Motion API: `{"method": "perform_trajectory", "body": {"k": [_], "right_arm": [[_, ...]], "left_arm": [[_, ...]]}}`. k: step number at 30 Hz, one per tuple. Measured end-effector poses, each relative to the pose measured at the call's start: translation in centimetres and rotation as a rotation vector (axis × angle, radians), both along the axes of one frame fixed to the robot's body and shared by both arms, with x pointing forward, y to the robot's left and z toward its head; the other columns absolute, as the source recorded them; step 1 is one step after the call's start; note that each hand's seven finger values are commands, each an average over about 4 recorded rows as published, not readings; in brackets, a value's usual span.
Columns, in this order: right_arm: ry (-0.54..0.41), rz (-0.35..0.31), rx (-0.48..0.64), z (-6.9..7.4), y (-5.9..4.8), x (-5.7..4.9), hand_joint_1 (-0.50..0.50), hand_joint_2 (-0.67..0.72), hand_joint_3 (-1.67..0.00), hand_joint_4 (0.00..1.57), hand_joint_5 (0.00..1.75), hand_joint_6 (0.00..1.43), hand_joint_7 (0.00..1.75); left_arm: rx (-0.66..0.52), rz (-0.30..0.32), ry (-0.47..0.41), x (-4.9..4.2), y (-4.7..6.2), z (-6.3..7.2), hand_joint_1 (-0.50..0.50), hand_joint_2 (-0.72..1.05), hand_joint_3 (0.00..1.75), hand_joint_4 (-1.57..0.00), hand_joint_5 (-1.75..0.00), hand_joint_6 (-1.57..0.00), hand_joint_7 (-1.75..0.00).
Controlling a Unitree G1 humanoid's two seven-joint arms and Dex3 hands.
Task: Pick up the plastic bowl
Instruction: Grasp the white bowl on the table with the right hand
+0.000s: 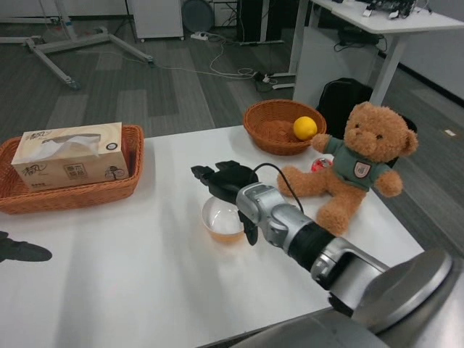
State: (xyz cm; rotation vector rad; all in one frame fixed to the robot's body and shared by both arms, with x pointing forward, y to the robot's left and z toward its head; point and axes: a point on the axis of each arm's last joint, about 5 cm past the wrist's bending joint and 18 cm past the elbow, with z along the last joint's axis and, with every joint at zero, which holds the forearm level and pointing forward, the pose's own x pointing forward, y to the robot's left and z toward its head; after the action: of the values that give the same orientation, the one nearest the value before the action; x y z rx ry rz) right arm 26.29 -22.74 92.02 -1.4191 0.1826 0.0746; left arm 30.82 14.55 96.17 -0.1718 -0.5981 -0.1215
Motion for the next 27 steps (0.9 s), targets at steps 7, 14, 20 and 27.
{"method": "perform_trajectory", "body": {"k": [7, 14, 20, 27], "right_arm": [[0.041, -0.026, -0.027, -0.7, 0.0, 2.2, -0.22, 0.22, -0.16, 0.0, 0.0, 0.0, 0.0], [0.116, -0.016, -0.056, -1.6, 0.9, 3.4, -0.21, 0.22, -0.16, 0.0, 0.0, 0.0, 0.0], [0.167, -0.011, -0.072, -2.2, 1.2, 3.7, -0.2, 0.22, -0.16, 0.0, 0.0, 0.0, 0.0], [0.205, -0.01, -0.076, -2.8, 1.6, 3.7, -0.17, 0.22, -0.16, 0.0, 0.0, 0.0, 0.0]], "left_arm": [[-0.001, 0.0, 0.004, -0.04, 0.0, -0.1, -0.5, -0.66, 0.09, 0.0, 0.0, 0.0, 0.0], [-0.002, 0.001, 0.004, -0.06, 0.0, -0.1, -0.5, -0.68, 0.09, 0.0, 0.0, 0.0, 0.0], [-0.002, 0.001, 0.005, -0.07, 0.0, -0.2, -0.5, -0.7, 0.09, 0.0, 0.0, 0.0, 0.0], [-0.003, 0.001, 0.005, -0.07, 0.0, -0.2, -0.5, -0.68, 0.09, 0.0, 0.0, 0.0, 0.0]]}}
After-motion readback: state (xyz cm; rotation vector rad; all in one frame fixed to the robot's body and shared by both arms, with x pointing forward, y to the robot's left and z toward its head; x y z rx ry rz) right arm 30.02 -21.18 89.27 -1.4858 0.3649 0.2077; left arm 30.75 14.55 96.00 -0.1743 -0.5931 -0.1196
